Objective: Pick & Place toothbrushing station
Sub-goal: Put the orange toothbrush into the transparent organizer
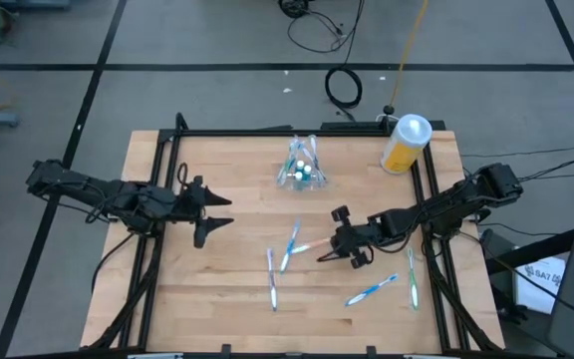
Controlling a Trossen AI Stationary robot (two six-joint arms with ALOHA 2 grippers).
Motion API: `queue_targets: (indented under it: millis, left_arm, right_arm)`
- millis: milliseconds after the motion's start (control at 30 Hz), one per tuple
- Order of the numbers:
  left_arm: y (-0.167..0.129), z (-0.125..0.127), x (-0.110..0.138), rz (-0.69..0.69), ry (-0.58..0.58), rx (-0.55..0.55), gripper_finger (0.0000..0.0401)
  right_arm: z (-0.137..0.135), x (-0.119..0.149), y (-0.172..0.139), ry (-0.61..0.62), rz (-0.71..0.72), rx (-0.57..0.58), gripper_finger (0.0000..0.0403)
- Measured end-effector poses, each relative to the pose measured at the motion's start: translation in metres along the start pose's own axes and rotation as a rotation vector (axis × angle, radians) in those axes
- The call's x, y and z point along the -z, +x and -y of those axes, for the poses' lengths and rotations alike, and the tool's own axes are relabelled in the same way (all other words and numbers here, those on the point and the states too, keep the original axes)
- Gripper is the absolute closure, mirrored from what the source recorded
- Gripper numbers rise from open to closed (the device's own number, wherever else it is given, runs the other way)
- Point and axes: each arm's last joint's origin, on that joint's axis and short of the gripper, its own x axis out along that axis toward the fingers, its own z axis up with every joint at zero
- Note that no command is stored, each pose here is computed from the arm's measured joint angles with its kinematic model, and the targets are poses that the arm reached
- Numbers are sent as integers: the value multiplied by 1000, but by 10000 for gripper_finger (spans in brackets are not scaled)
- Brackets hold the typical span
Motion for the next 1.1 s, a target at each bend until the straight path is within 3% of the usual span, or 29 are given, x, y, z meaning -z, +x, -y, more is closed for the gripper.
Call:
queue_targets:
  millis: [167,400,667,967,1100]
  left_arm:
    - [20,6,4,-35,6,-12,150]
    - [54,18,7,1,15,1,150]
    - [87,28,13,51,-9,16,150]
    - [120,21,37,-64,-58,-50,151]
    - [133,17,44,-110,-93,-6,151]
  right_arm:
    - [14,-31,-13,-219,84,69,402]
    - [36,-69,-36,-516,73,298,402]
    - [47,-91,-43,-738,170,487,402]
    - [51,-93,-45,-750,149,550,403]
    - [52,-93,-45,-747,150,554,403]
